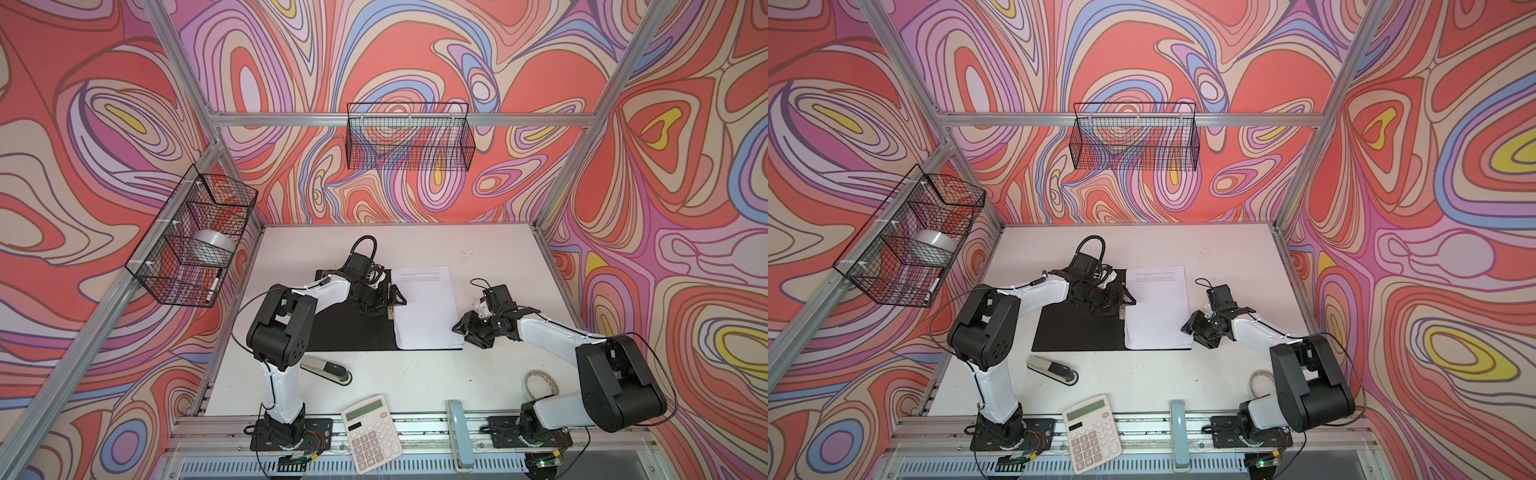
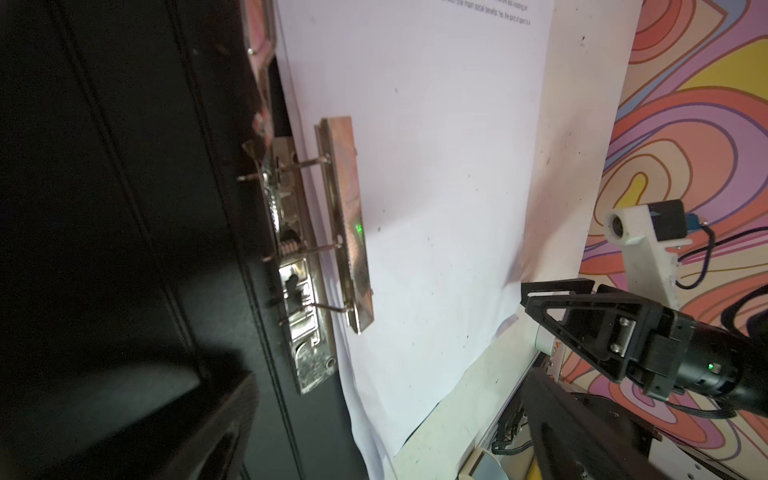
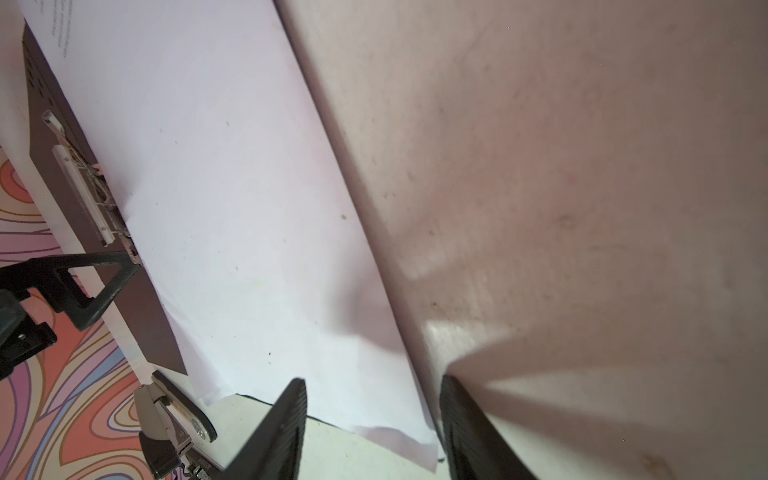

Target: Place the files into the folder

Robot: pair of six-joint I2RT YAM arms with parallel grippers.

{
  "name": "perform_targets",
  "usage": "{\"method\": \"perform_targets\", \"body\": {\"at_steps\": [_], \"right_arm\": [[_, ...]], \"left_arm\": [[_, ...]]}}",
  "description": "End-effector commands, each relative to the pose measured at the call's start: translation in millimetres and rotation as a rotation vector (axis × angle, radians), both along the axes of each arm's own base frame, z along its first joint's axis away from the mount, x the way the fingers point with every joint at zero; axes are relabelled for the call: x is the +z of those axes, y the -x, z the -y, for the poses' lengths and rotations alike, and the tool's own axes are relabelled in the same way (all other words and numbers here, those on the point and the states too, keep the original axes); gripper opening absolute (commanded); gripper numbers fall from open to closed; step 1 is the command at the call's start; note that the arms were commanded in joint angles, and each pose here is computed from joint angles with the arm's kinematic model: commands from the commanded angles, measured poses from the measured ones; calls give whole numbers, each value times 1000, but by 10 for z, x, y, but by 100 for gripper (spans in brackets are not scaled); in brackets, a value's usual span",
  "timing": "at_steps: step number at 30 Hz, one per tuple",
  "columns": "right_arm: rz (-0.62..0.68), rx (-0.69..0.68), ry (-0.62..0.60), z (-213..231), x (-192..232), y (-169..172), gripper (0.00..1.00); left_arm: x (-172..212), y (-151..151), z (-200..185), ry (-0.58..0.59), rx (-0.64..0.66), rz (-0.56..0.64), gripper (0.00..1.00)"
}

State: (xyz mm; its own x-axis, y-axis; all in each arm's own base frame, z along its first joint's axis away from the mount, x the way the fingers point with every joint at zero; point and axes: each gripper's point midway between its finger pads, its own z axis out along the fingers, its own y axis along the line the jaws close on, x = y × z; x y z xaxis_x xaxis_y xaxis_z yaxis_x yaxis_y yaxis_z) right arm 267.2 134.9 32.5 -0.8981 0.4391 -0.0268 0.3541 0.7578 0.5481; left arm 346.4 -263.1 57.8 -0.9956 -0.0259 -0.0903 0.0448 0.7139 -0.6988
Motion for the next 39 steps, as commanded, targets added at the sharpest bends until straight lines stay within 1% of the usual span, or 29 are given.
{"method": "perform_targets", "body": {"at_steps": [1,9,13,19,23,26,27,30,34,37,39], "right_arm": [[16,32,-9,-29,113,-26,54],[-8,79,-68,-137,152,28,54],[-20,88,-53,-117,146,56,54],[15,90,62,43,289,-15,55],[45,82,113,111,396,-104,55],[83,71,131,143,493,-164,54],[97,67,131,143,528,-185,54],[133,66,112,108,601,-255,54],[154,57,85,66,631,-306,54],[158,56,68,41,638,-316,53],[158,57,61,32,640,-307,53]], "left_arm": [[-3,-49,66,17,2,1,100],[-23,-79,113,26,5,-13,100],[-37,-87,116,24,8,-19,100],[-8,-65,91,10,5,-21,100],[179,-107,15,-6,-8,34,100],[384,-264,-122,-55,-25,132,100],[426,-347,-169,-82,-31,160,100],[544,-657,-177,-87,-45,219,100],[500,-996,-72,-54,-57,204,100],[445,-1175,1,-24,-44,209,100],[382,-1252,20,-26,-35,200,100]]}}
